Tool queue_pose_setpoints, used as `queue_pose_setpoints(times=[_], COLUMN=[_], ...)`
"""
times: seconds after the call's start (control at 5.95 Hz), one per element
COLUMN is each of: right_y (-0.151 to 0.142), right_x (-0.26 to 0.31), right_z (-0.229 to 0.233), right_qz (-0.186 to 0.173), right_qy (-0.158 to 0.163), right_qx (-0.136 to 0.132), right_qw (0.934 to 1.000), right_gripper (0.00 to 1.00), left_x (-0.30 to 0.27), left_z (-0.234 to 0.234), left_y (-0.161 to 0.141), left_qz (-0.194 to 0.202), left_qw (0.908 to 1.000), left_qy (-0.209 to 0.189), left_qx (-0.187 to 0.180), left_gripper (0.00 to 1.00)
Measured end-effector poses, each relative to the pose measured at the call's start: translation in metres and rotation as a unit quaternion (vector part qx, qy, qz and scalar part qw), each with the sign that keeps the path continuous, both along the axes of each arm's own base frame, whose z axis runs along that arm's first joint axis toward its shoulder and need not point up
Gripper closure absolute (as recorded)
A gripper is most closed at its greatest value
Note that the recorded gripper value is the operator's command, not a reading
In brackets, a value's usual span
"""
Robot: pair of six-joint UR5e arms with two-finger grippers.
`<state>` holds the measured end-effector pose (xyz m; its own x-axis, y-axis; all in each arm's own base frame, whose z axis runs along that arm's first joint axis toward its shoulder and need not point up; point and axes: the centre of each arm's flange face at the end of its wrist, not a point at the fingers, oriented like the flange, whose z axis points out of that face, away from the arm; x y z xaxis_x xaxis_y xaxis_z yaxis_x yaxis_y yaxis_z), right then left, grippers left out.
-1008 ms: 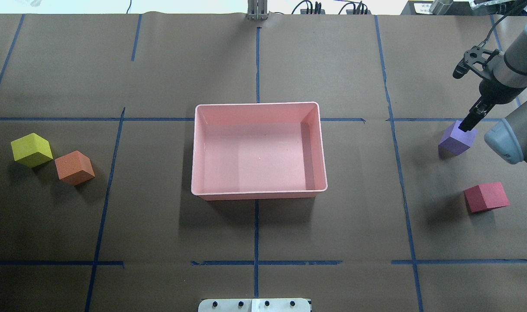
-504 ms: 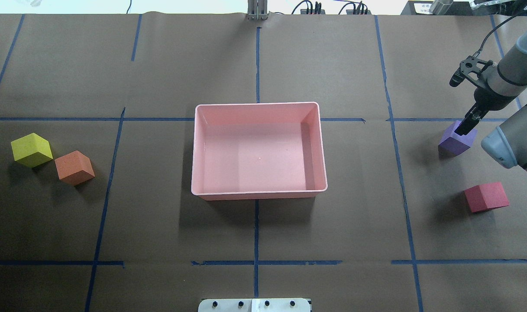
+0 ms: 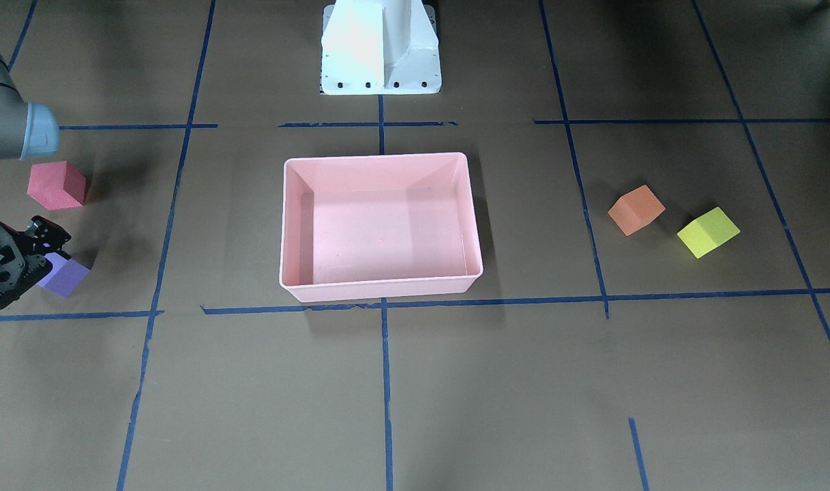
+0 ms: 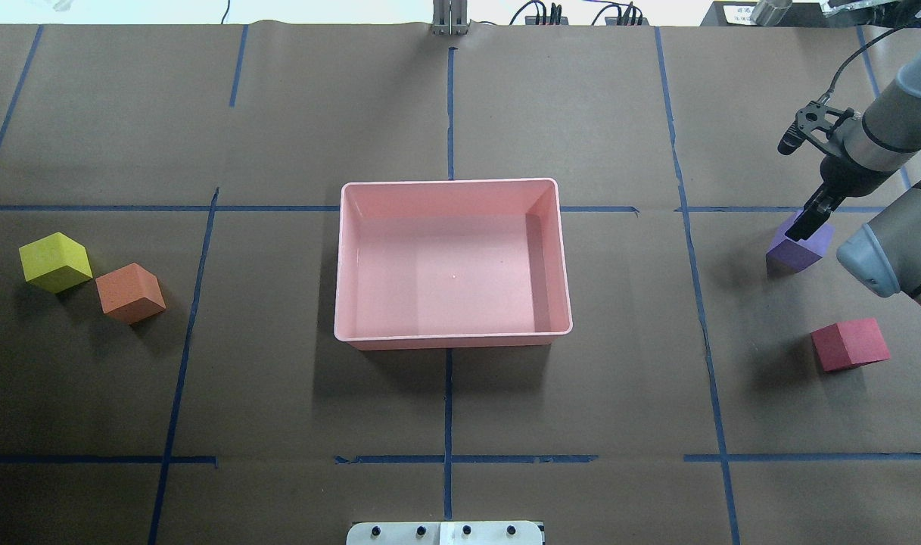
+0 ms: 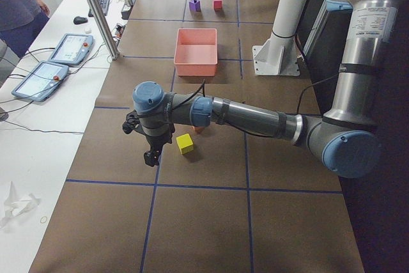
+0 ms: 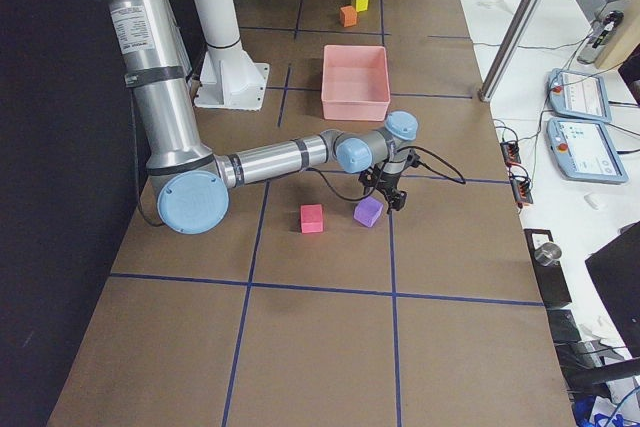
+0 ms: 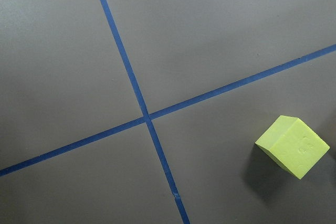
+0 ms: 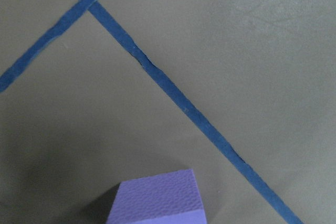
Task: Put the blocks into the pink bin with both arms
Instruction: 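Lower the right gripper onto the purple cube and close it, then carry the purple cube with the right gripper into the pink bin and release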
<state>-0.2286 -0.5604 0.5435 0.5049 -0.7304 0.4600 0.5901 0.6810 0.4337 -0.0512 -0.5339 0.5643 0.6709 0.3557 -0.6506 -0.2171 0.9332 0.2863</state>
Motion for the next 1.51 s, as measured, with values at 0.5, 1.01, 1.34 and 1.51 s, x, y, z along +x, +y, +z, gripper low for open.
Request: queue_pose_setpoints(times=[0.5,1.01,1.34,1.51], right_y=[0.014,0.025,0.026,0.021], right_x=[-0.016,-0.030,-0.030,-0.033], right_z=[0.016,0.025,0.018,-0.013], right_qz=[-0.018,-0.033,-0.033,-0.025], right_qy=[0.011,0.019,0.016,0.007], right_qx=[-0.008,-0.012,-0.009,-0.007], right_qw=[0.9998,0.9992,0.9993,0.9996], right_gripper=[0.09,0.48,0.50,0.48], left_x=[0.000,0.000,0.000,0.000], left_z=[0.000,0.000,0.000,-0.001], left_y=[0.000,0.000,0.000,0.000], left_qz=[0.000,0.000,0.000,0.000], left_qw=[1.0000,1.0000,1.0000,1.0000], left_qy=[0.000,0.000,0.000,0.000], left_qx=[0.000,0.000,0.000,0.001], left_gripper=[0.00,0.00,0.00,0.00])
